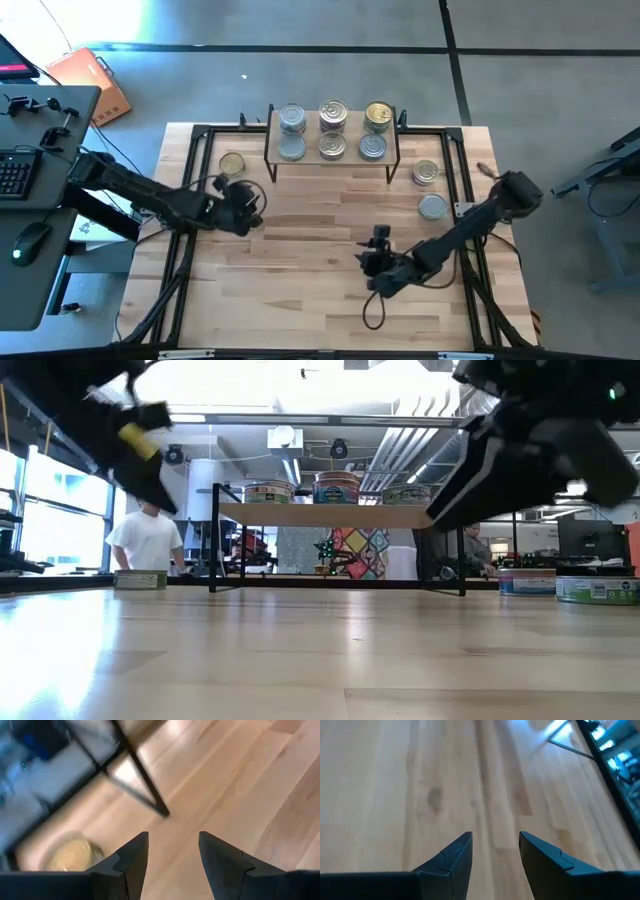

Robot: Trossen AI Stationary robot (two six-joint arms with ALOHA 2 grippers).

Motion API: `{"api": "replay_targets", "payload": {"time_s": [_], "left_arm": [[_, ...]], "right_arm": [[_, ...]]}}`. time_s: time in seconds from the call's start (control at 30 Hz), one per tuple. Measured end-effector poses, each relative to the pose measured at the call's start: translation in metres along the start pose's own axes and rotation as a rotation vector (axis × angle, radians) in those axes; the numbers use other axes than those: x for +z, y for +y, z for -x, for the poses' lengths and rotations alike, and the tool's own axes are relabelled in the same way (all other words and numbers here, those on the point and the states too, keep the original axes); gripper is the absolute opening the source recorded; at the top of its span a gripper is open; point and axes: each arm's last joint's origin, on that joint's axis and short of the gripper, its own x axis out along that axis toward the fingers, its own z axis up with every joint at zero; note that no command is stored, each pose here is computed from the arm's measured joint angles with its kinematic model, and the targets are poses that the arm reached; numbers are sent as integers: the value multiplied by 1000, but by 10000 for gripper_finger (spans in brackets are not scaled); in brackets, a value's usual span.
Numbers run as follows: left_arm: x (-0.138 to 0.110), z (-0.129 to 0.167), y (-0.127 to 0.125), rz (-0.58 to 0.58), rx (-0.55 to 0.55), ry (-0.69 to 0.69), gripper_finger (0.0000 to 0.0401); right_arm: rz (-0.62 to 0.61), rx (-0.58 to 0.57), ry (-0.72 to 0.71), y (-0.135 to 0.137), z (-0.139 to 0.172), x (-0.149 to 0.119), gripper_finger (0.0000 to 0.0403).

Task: Stack canned seafood by type on shelf
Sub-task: Stack the green tuna can on top of the green tuna can on the shelf

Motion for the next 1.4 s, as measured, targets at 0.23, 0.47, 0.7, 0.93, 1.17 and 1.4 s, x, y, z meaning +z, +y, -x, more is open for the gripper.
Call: {"api": "replay_targets", "payload": {"time_s": [0.23, 0.47, 0.7, 0.93, 1.17, 1.4], "left_arm": [[-38, -25, 19, 256, 141, 100, 166], [-37, -60, 52, 290, 288, 236, 166], [-24, -87, 83, 272, 186, 301, 166], [-23, -98, 102, 241, 94, 336, 166], [-27, -100, 111, 276, -1, 381, 166], [-31, -99, 113, 309, -109, 439, 166]], "right_arm": [[-114, -35, -25, -14, 11, 6, 154], [-108, -61, -37, -16, -3, 9, 154], [-128, -60, -37, -21, -8, 11, 154], [-148, -33, -32, -20, -8, 12, 154], [-197, -16, -40, -16, -4, 11, 154], [-171, 29, -67, -2, 8, 10, 154]]}}
